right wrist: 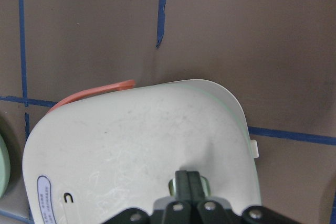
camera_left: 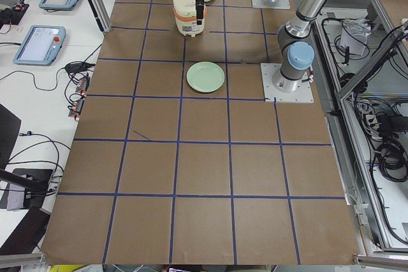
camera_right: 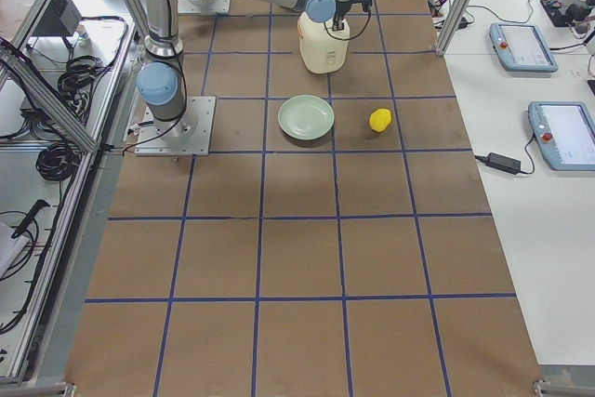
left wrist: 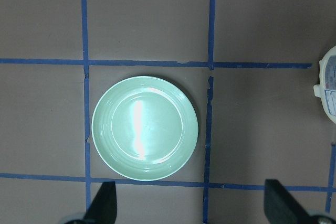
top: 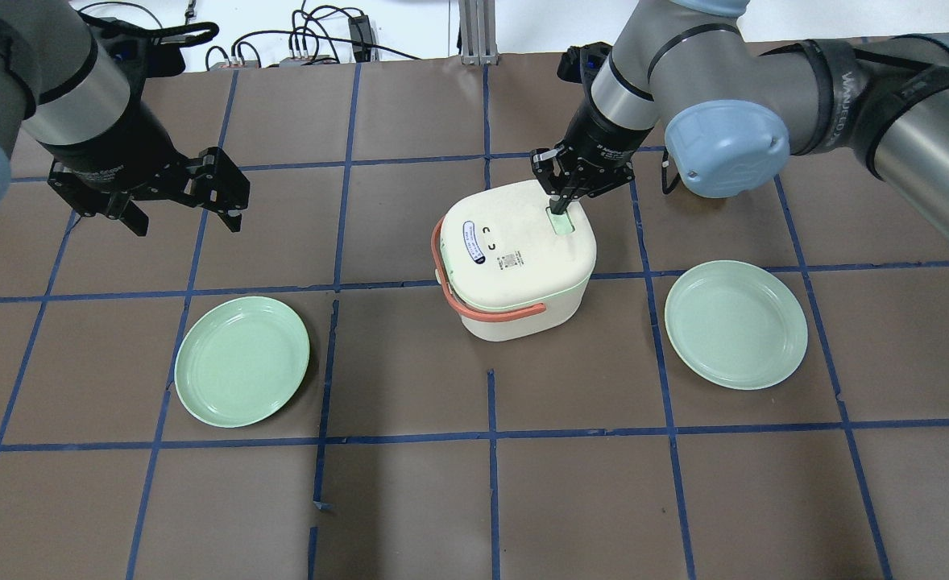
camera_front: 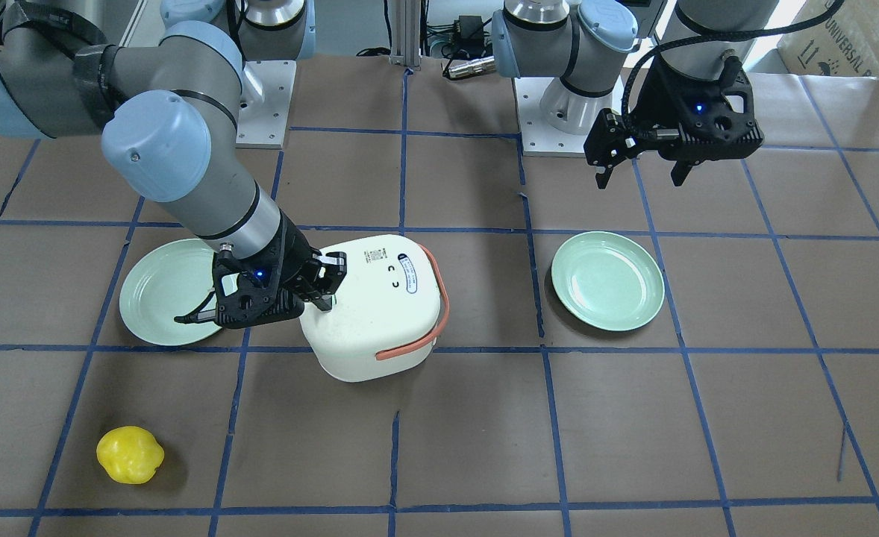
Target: Press rice cooker button
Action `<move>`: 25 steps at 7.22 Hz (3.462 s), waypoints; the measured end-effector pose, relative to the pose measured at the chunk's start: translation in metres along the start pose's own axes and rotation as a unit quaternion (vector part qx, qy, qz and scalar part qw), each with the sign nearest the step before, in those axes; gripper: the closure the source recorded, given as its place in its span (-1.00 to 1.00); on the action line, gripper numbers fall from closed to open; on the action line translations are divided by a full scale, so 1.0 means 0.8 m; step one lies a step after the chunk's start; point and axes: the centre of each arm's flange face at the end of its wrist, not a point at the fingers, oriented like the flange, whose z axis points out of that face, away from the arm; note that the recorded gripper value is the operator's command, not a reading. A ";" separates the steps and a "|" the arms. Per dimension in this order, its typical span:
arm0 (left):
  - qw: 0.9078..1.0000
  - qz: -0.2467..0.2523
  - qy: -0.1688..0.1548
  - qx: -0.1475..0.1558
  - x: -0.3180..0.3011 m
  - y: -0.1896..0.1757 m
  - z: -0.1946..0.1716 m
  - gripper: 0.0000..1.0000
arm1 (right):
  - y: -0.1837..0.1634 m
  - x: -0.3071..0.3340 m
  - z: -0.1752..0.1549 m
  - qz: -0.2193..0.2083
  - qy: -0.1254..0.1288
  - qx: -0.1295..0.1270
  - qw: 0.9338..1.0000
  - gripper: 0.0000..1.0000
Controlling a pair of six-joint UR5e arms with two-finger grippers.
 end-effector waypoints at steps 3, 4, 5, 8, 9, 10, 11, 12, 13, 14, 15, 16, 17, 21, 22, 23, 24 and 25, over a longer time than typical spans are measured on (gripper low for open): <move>1.000 0.000 0.000 0.000 0.000 0.000 0.000 -1.00 | 0.018 -0.009 -0.033 0.003 0.002 0.005 1.000 0.81; 1.000 0.000 0.000 0.000 0.000 0.000 0.000 -1.00 | 0.032 -0.014 -0.053 0.004 0.002 0.004 1.000 0.80; 1.000 0.000 0.000 0.000 0.000 0.000 0.000 -1.00 | 0.049 -0.020 -0.075 0.004 0.002 0.004 1.000 0.76; 1.000 0.000 0.000 0.000 0.000 0.000 0.000 -1.00 | 0.113 -0.040 -0.155 0.002 0.009 0.010 1.000 -0.99; 1.000 0.000 0.000 0.000 0.000 0.000 0.000 -1.00 | 0.125 -0.044 -0.180 -0.002 0.018 0.021 1.000 -0.99; 1.000 0.000 0.000 0.000 0.000 0.000 0.000 -1.00 | 0.129 -0.044 -0.196 -0.002 0.030 0.031 0.999 -0.99; 1.000 0.000 0.000 0.000 0.000 0.000 0.000 -1.00 | 0.129 -0.039 -0.205 0.000 0.045 0.037 0.998 -0.99; 1.000 0.000 0.000 0.000 0.000 0.000 0.000 -1.00 | 0.127 -0.027 -0.208 0.009 0.060 0.039 0.997 -0.99; 1.000 0.000 0.000 0.000 0.000 0.000 0.000 -1.00 | 0.122 -0.007 -0.213 0.023 0.073 0.040 0.996 -0.99; 1.000 0.000 0.000 0.000 0.000 0.000 0.000 -1.00 | 0.120 0.016 -0.215 0.041 0.083 0.032 0.995 -0.99; 1.000 0.000 0.000 0.000 0.000 0.000 0.000 -1.00 | 0.121 0.033 -0.211 0.055 0.090 0.016 0.994 -0.98; 1.000 0.000 0.000 0.000 0.000 0.000 0.000 -1.00 | 0.124 0.043 -0.202 0.062 0.097 0.002 0.993 -0.93; 1.000 0.000 0.000 0.000 0.000 0.000 0.000 -1.00 | 0.126 0.048 -0.195 0.066 0.101 -0.006 0.993 -0.94; 1.000 0.000 0.000 0.000 0.000 0.000 0.000 -1.00 | 0.133 0.057 -0.191 0.071 0.129 -0.011 0.989 -0.97; 1.000 0.000 0.000 0.000 0.000 0.000 0.000 -1.00 | 0.133 0.057 -0.195 0.076 0.131 -0.005 0.988 -0.97; 1.000 0.000 0.000 0.000 0.000 0.000 0.000 -1.00 | 0.133 0.055 -0.197 0.083 0.132 0.000 0.988 -0.97; 1.000 0.000 0.000 0.000 0.000 0.000 0.000 -1.00 | 0.134 0.055 -0.198 0.088 0.131 0.001 0.987 -0.98; 1.000 0.000 0.000 0.000 0.000 0.000 0.000 -1.00 | 0.135 0.054 -0.200 0.090 0.131 0.003 0.987 -0.98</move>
